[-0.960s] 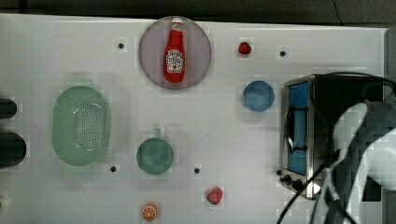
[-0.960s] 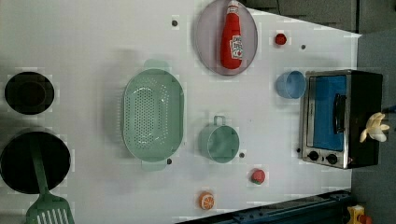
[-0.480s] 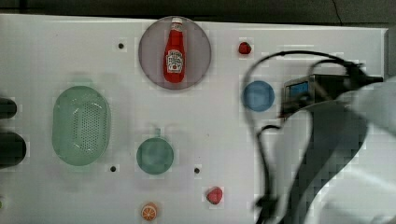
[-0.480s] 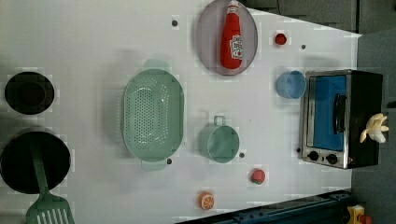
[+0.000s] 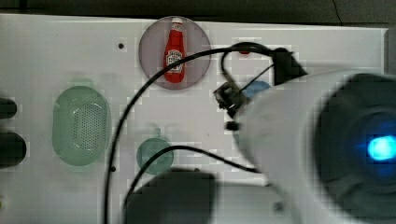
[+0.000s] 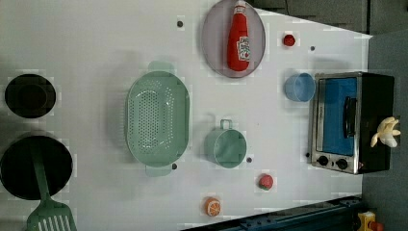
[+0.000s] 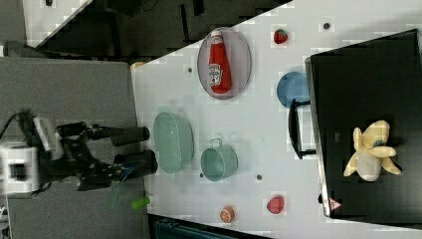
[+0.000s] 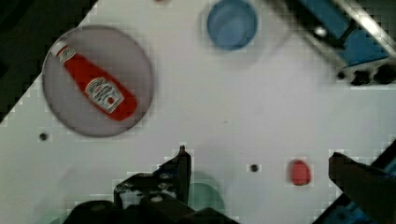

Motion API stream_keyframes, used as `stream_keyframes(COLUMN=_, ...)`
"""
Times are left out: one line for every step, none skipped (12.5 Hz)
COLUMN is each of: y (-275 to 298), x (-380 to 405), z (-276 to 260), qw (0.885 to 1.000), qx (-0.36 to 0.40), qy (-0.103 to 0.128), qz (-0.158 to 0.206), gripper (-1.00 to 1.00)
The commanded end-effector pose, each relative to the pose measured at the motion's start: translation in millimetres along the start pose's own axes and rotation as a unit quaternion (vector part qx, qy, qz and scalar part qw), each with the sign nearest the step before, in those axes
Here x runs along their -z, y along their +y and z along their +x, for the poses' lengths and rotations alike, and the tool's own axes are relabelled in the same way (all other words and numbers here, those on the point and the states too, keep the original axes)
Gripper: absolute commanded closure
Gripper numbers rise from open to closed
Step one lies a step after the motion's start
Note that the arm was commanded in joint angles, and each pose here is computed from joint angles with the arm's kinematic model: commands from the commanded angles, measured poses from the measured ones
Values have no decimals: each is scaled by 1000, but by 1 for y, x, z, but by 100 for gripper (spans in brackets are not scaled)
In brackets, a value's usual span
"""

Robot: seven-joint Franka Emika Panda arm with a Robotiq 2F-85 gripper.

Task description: Pick banana from table and place on oven.

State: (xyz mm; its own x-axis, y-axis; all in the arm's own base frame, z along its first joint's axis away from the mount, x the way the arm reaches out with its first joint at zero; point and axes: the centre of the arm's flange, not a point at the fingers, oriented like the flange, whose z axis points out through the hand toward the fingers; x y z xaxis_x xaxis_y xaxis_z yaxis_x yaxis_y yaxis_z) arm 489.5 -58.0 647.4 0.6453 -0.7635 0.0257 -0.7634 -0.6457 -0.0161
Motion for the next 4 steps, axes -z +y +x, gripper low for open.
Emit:
stream_keyframes(y=-1, x=11, z=-23, qw=999, qx=-34, qy=5, qz=-17, gripper=-100)
stream_keyframes(y=-4, x=11, z=-28, qw=999, qx=-29, qy=4, qz=-20, gripper=-100)
stream_keyframes(y=-5, x=12, z=-30, qw=999, qx=-27, qy=4, qz=-20, gripper=-100)
stream_keyframes(y=-6, x=12, z=-30, qw=999, qx=-27, qy=4, qz=-20, gripper=-100)
